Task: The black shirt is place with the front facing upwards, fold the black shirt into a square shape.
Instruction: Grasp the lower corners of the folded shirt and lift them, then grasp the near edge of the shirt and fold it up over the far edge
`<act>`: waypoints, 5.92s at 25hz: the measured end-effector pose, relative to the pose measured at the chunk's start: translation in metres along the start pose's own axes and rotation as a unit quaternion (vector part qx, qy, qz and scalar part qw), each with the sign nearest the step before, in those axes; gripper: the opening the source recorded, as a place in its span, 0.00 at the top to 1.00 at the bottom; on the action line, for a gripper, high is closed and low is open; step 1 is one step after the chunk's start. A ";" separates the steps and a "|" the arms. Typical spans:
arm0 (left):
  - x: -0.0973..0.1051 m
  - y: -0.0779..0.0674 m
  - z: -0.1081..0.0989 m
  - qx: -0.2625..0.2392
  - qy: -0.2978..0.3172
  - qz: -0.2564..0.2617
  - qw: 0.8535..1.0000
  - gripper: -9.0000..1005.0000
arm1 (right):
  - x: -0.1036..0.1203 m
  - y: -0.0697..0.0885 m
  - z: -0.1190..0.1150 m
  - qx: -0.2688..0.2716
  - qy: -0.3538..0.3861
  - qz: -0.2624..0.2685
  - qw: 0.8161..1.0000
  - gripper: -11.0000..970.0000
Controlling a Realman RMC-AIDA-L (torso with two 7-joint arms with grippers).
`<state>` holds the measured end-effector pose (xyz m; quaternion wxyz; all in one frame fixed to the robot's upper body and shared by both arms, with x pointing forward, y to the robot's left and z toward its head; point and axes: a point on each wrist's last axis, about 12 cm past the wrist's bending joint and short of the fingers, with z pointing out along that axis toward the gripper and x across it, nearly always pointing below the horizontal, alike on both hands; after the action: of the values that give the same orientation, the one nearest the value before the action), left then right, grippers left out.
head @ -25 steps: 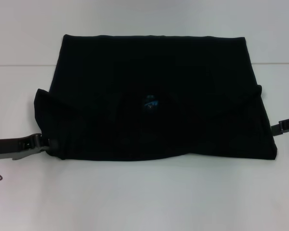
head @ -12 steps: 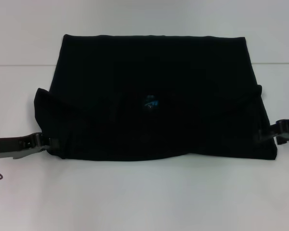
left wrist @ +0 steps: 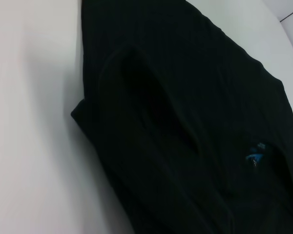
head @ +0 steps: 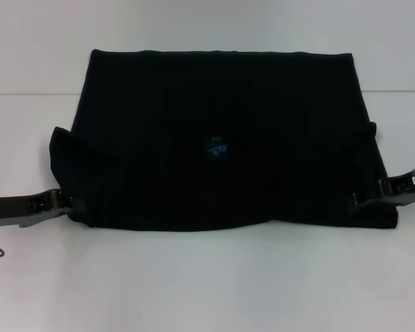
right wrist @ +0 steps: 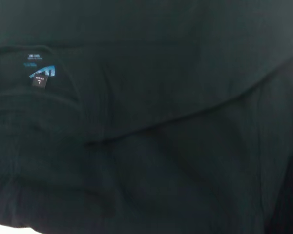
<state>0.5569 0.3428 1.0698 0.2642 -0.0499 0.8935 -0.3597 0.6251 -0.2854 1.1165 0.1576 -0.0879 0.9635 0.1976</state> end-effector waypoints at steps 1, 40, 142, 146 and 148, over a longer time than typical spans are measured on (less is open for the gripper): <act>0.000 0.000 0.000 0.000 0.000 0.000 1.000 0.96 | 0.000 0.000 0.000 0.001 -0.001 -0.001 1.000 0.25; 0.035 -0.022 -0.035 0.119 0.204 -0.011 0.972 0.97 | 0.044 -0.011 -0.035 -0.064 0.147 -0.122 0.979 0.93; -0.030 -0.021 0.070 -0.036 -0.361 -0.010 0.932 0.62 | -0.020 0.016 0.065 -0.009 -0.466 0.116 0.877 0.61; -0.022 -0.019 0.062 0.007 -0.345 -0.023 0.938 0.44 | -0.010 0.017 0.064 -0.040 -0.463 0.067 0.883 0.44; -0.018 -0.020 0.053 0.052 -0.335 -0.023 0.941 0.35 | -0.002 0.022 0.061 -0.073 -0.456 0.004 0.887 0.36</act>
<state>0.5973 0.3003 1.0597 0.5419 -0.1739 0.7320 -0.3745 0.6387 -0.2401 1.0717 0.5722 0.0048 0.7686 0.2859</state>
